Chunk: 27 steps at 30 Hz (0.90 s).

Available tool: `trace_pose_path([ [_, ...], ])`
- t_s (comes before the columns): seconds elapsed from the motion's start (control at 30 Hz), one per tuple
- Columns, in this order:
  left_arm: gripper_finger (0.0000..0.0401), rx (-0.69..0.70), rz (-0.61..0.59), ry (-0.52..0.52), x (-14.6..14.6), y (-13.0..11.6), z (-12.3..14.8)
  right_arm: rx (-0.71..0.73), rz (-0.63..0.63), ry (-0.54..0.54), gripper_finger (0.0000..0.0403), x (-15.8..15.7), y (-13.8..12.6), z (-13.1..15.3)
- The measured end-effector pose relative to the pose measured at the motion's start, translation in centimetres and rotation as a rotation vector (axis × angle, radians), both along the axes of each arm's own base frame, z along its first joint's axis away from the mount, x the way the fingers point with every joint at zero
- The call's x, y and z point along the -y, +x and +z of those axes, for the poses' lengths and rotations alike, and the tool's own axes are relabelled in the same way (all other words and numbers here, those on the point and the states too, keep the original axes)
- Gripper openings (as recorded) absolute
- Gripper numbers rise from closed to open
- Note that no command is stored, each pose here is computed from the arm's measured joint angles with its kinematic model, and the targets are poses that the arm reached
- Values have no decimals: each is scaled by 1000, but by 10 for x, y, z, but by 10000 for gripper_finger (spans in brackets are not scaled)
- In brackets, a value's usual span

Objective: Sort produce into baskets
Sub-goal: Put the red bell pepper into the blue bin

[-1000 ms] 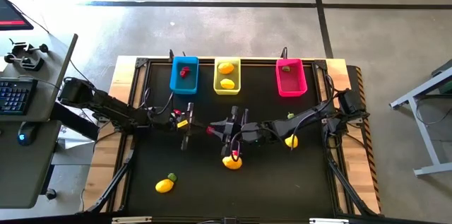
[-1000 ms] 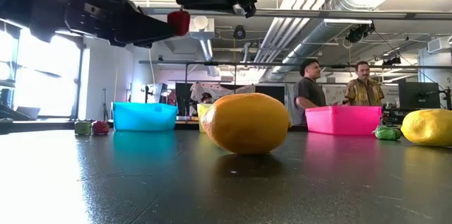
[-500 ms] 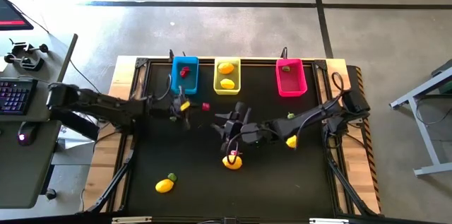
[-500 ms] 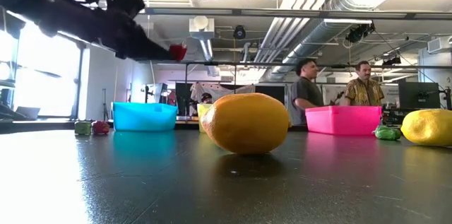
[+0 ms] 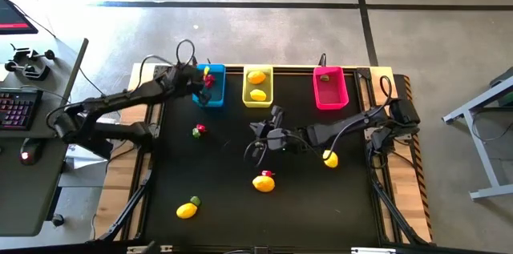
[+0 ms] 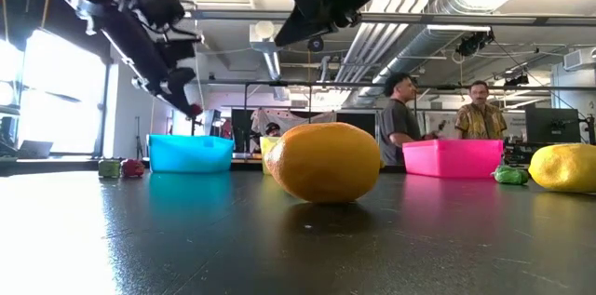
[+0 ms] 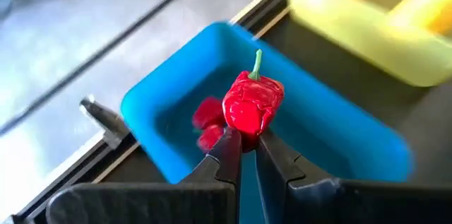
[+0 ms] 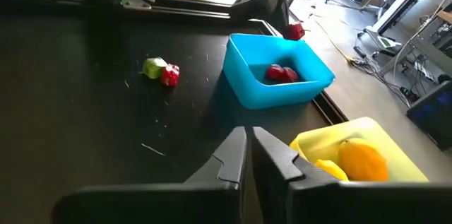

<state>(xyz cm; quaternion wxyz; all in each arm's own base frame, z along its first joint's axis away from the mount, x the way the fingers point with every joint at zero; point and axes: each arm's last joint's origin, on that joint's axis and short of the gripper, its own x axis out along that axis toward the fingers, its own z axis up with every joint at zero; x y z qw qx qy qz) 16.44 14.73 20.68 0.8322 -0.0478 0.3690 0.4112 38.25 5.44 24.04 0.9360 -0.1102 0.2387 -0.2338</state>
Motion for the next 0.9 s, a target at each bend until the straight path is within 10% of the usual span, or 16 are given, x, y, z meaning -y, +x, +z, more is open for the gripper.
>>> trace_pose_path([
  [0.53,14,-160,194,-306,-80,11,-35,-38,34,20,1,1,-1,-3],
  [0.9,73,-216,218,-278,-84,12,-35,-46,34,26,0,1,-2,-4],
])
